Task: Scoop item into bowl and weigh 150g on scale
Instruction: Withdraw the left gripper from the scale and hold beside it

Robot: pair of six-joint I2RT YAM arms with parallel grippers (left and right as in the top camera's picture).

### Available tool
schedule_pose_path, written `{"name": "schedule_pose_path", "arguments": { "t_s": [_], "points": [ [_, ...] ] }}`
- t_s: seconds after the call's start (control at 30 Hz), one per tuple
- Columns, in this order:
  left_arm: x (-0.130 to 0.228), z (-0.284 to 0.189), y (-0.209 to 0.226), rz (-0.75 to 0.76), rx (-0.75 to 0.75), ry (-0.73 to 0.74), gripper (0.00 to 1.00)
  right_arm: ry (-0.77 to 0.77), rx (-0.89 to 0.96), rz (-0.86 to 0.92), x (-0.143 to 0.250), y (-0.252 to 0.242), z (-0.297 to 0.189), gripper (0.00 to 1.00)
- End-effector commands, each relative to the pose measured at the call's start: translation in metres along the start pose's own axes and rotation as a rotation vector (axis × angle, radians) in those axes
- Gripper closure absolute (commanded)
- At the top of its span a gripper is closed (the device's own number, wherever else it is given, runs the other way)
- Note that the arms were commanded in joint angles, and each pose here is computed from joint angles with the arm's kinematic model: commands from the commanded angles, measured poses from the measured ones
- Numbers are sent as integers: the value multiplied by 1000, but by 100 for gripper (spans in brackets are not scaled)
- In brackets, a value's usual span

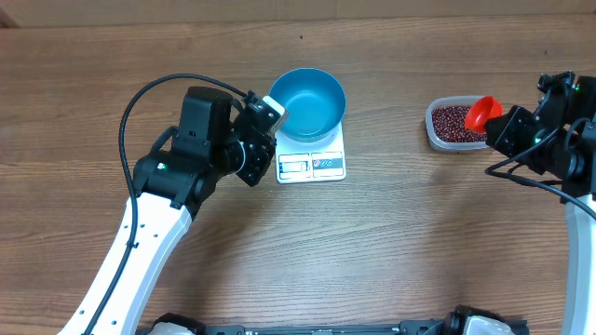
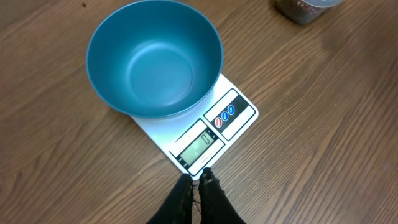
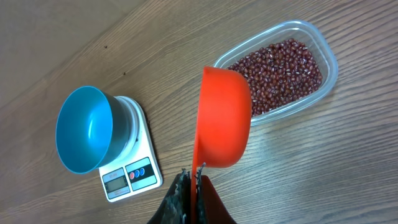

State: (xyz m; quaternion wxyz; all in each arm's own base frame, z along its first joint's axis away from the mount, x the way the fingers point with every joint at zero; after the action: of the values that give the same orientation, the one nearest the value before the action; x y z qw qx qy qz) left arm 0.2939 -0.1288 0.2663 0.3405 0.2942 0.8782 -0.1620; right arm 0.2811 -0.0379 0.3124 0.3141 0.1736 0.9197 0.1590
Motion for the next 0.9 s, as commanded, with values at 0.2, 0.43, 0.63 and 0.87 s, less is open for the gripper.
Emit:
{"name": "schedule_pose_path", "arguments": {
  "t_s": [0.2,0.43,0.63,0.87],
  "points": [
    [-5,-9,6,-63,-72,-23,0,-46,1,-18,-9,4,-10,96],
    [-5,-10,6,-28,-75,-25,0,-41,2,-16,-8,4,-10,96],
    [-4,-14,11,-39,-33,-43,0,-29,5,-12,-5,3,-10,96],
    [2,-20,19,-80,20,-42,1,-29,5,-12,-5,3,-10,96]
  ]
}}
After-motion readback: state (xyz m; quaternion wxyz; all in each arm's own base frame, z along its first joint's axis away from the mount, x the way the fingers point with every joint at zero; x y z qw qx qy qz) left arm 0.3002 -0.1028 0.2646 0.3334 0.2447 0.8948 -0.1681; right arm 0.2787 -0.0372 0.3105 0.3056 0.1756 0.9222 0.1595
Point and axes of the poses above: each gripper's point midway between its finger pads, its own z axis out along the fingers, its own y axis along the line the jaws close on, x = y × z, the point moved 7 cm from there along -z, back along the fingers, and after that the axes turned 3 degrees about -z, right-handed, at the moved point
